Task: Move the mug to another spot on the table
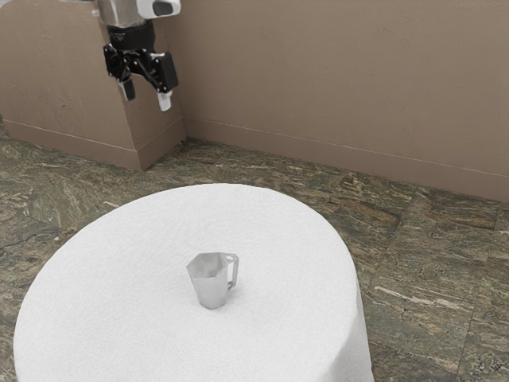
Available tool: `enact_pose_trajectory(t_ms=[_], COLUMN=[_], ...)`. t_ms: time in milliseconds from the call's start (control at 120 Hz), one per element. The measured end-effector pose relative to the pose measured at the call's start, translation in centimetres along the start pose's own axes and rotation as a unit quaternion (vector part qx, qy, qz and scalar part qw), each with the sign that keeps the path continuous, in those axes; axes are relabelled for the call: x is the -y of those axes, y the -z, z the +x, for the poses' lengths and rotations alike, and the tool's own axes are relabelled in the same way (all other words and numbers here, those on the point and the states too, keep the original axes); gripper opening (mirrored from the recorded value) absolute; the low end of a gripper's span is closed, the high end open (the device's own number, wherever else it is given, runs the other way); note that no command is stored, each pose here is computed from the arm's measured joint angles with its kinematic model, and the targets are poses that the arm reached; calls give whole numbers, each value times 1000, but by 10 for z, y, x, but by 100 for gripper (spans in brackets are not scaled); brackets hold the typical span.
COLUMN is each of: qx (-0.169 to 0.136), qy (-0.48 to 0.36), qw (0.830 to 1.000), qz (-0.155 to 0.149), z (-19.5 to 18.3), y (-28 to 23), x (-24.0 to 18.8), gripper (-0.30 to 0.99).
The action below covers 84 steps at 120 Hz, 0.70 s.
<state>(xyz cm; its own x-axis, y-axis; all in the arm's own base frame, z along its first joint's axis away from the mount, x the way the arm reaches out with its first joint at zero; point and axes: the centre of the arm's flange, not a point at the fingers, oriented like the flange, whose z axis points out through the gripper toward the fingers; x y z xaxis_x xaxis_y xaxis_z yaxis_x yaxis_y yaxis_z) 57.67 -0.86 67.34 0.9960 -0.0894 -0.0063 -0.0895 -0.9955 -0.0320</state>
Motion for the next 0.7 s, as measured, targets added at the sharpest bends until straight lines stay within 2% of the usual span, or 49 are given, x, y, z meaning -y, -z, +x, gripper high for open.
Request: enact_pose_trajectory(t_ms=[108,175,317,450,558,700], qx=[10,29,92,132,143,129], qy=[-12,-27,-107,-175,-210,-241], qw=[1000,999,990,975,966,959], qz=[0,4,6,-17,-53,-79], z=[-1,12,53,60,53,48], y=[-5,-28,-125,-216,-280,-316], x=[-8,-21,-73,-99,-115,-126], gripper=[69,69,69,69,69,69])
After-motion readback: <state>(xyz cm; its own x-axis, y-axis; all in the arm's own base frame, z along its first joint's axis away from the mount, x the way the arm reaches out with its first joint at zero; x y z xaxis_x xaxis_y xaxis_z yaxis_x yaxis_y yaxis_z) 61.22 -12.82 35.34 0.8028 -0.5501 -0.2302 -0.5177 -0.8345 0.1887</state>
